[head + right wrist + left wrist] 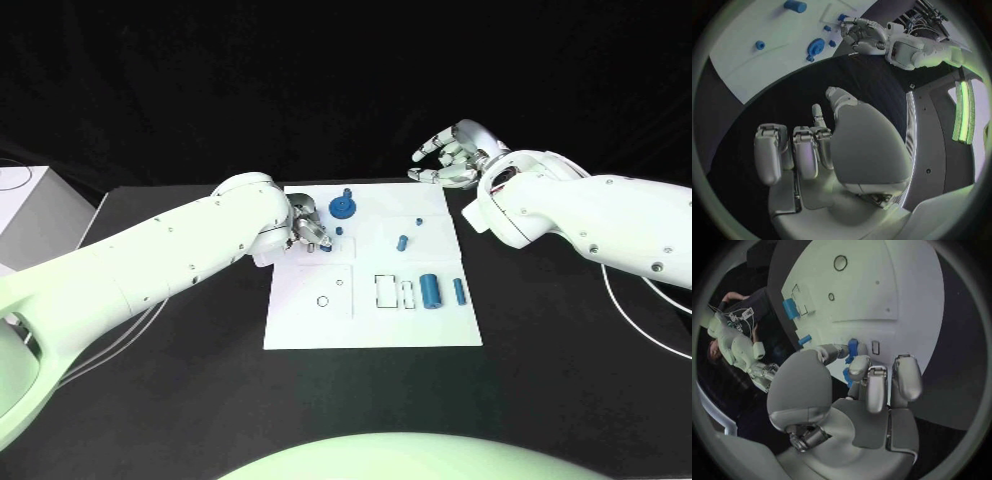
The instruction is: Assemble the parts on the task board
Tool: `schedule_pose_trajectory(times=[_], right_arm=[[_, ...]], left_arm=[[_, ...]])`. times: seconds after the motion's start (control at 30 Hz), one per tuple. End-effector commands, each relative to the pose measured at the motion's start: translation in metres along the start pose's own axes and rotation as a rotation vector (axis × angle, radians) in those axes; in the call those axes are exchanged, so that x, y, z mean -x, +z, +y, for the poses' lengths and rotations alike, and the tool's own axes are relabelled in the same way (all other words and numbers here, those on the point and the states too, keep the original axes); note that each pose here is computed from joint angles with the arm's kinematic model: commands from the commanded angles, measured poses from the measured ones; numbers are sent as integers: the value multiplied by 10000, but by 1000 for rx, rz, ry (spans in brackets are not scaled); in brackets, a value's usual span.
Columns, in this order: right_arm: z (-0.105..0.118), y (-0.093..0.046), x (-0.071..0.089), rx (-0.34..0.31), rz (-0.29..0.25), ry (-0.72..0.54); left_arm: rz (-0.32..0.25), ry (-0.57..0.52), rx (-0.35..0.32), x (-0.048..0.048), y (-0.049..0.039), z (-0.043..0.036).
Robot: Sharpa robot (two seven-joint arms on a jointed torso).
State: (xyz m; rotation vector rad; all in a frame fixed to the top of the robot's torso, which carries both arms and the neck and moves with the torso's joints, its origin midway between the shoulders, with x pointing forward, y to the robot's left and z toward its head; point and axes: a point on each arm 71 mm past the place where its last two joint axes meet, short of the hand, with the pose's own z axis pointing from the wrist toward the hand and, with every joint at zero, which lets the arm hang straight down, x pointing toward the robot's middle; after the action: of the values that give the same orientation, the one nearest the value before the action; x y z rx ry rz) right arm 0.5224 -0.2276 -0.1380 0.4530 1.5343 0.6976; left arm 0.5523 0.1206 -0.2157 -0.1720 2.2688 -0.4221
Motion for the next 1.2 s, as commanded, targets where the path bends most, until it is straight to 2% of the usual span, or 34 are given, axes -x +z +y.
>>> schedule_pose_trajectory(times=[0.03,0.6,1.2], right_arm=[[11,-2,-6,13,6,-9],[0,1,1,5,-1,-10],[-3,-2,3,5,-1,-10]], left_arm=[[25,13,-2,-47,13,-18],[-9,-31,-13,-32,22,-35],[13,-23,-12,-59,42,-52]])
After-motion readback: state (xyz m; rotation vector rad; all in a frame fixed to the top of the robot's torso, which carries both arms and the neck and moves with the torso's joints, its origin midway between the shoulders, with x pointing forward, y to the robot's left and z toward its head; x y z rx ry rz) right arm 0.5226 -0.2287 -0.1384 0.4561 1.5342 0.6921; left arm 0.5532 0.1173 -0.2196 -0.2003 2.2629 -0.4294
